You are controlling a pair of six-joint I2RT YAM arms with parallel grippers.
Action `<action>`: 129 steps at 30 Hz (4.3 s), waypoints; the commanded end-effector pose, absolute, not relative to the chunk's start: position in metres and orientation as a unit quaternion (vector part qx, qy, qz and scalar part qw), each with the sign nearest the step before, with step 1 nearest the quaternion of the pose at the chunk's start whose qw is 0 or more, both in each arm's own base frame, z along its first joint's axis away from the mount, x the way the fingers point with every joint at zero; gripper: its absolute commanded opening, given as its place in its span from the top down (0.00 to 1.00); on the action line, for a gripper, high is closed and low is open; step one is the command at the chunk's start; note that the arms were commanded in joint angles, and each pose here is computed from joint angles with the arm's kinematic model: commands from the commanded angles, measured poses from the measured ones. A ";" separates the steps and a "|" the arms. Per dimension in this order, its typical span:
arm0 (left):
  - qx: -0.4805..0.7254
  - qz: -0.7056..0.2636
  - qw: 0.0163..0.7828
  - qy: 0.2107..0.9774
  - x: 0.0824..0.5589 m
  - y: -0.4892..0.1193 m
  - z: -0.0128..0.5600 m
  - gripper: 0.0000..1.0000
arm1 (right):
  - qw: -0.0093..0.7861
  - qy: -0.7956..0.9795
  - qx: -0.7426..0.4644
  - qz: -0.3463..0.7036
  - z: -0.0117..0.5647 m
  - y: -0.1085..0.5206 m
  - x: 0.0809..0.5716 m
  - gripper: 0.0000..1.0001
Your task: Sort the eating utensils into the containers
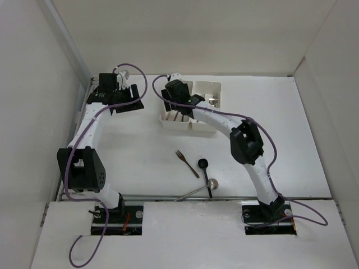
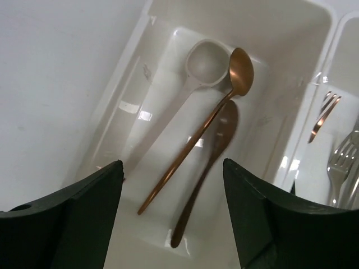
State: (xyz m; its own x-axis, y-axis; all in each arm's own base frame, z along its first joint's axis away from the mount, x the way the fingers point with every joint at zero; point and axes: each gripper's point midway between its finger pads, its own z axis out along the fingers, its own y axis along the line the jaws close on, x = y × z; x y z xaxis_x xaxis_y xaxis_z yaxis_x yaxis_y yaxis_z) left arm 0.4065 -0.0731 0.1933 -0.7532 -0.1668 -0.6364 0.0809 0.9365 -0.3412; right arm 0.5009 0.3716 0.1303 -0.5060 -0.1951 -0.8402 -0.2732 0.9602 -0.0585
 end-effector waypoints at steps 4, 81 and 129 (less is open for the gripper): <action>-0.012 -0.198 0.375 0.905 0.404 -0.077 0.215 0.40 | 0.502 0.854 -0.122 0.054 0.238 0.329 0.445 0.23; 0.552 -0.287 0.240 0.745 0.184 -0.278 0.179 0.34 | 0.478 0.872 -0.013 0.101 0.252 0.243 0.403 0.09; 0.643 -0.103 0.188 0.736 0.080 -0.373 -0.014 0.63 | 0.540 0.822 0.158 0.088 0.306 0.042 0.202 0.12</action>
